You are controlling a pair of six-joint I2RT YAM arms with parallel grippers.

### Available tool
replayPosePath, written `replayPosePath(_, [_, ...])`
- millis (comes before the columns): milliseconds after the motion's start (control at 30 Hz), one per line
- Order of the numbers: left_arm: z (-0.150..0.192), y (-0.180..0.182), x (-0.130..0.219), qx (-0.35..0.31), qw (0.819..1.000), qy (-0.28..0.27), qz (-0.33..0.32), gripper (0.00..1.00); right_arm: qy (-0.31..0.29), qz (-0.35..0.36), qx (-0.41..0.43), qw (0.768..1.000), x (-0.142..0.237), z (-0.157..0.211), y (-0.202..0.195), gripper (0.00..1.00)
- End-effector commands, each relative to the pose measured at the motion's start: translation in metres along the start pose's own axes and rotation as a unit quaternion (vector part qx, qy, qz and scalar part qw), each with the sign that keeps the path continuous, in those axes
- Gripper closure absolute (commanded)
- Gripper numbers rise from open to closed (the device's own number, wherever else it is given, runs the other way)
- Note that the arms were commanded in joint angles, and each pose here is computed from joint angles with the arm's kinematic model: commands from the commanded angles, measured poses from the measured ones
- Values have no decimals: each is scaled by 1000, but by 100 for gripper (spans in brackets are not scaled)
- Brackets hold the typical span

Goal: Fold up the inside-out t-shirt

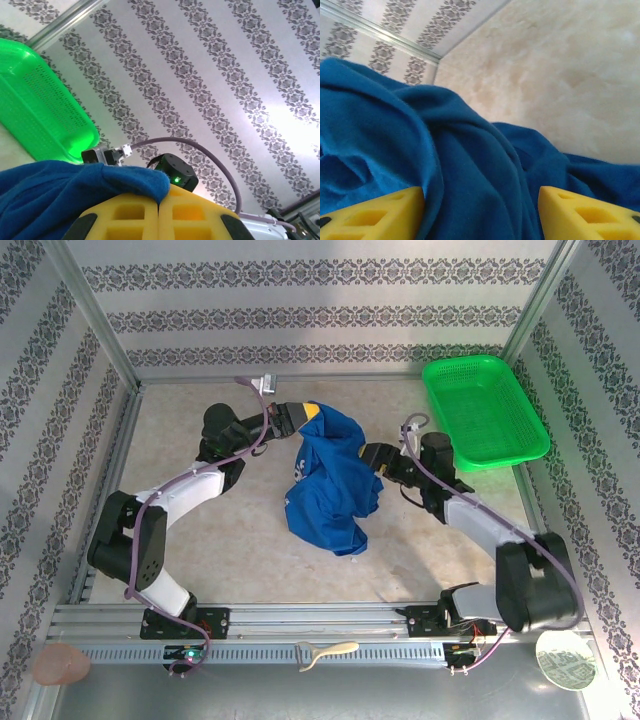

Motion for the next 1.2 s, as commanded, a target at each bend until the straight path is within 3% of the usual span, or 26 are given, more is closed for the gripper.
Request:
replayPosePath(0, [0,-28,4,-34,999,13,32,100,-29,51,84,995,33,-4,24,37])
replayPosePath(167, [4,-31,6,-42,999,27,17,100,-50,59,197,977,62,-12,85,29])
replayPosePath(367, [6,-37,6,-41,998,34,23,100,-11,47,288,957,31,-22,123,24])
replayPosePath(633, [10,-48,6,-42,998,46,31,100,28,65,320,945,-19,-39,113,24])
replayPosePath(833, [15,-53,5,-38,996,64,44,100,55,46,296,953,-52,-49,98,33])
replayPosePath(1167, [17,-53,4,-31,995,77,52,100,56,-20,306,950,-32,-53,115,22])
Point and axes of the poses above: each hand's point on the last joint's axis, 136 mm out from that joint toward the fingers, its own x axis back along the fingers, its own y axis along the line the jaws close on, z = x × y, the point moved 2 cm from there along x, back along the fingers, and after that the axes turned 6 degrees about x, right-handed, at the moved point
